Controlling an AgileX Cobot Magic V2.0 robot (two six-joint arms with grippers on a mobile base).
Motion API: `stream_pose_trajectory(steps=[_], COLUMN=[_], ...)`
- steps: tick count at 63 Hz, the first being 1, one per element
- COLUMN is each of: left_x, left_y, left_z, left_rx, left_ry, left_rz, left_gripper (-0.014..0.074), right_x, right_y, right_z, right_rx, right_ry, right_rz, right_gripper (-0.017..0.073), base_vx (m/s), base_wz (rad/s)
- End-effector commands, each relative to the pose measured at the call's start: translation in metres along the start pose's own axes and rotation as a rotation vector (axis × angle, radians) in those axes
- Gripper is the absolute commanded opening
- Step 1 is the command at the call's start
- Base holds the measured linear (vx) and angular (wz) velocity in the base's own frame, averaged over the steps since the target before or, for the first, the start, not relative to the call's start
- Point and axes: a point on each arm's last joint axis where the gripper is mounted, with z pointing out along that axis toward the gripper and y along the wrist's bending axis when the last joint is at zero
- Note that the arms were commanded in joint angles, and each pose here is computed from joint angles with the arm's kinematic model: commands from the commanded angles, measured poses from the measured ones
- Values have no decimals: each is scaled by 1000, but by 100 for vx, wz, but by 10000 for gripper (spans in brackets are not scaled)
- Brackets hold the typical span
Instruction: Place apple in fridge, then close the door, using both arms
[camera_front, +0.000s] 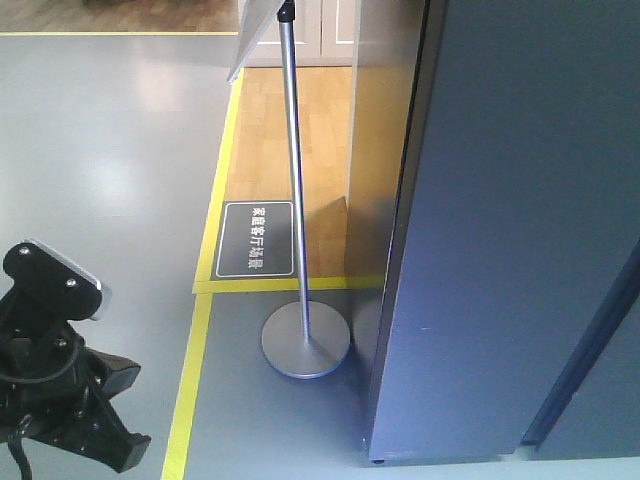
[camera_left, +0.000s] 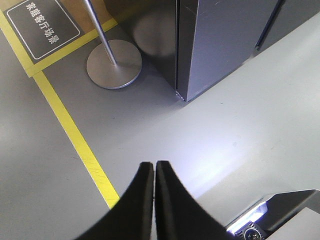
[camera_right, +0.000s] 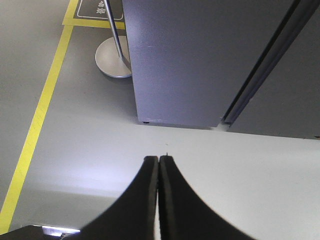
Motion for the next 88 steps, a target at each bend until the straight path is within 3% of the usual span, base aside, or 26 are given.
stream_pose_trajectory(steps=[1,22,28,31,36,45,54,70,88], left_x=[-11,-11,-8,-4,5,27,56,104,140], left_y=[0,3,13,18,31,44,44,35,27], left_z=[-8,-14,-26,-32,-43,-65,-76,-74,-52], left_rx=[5,-5,-29,-34,-79,-162,-206,-273,-265], left_ry=[-86,-116,-165,-187,-237,-385,-505,-643,-768], left_rz=[-9,-13,-79,-155,-241,-350,-444,-521,-572], left_gripper=[-6,-6,-6,-6,-6,-6,-6,-6,-6], right_x=[-10,-8,-8,-8,-8,-8,-8,-8,-8], right_y=[0,0,0,0,0,0,0,0,0], right_z=[-4,-4,-4,-4,-4,-4,-4,-4,-4], right_rx=[2,1,1,-5,-5,-7,-7,-7,-8], right_ry=[-61,-44,-44,-44,-44,-45,-44,-44,-40], right_rz=[0,-1,-1,1,1,3,5,5,5], right_gripper=[-4,-4,-4,-4,-4,-4,-4,-4,-4], base_vx=[0,0,0,0,0,0,0,0,0], base_wz=[0,0,0,0,0,0,0,0,0])
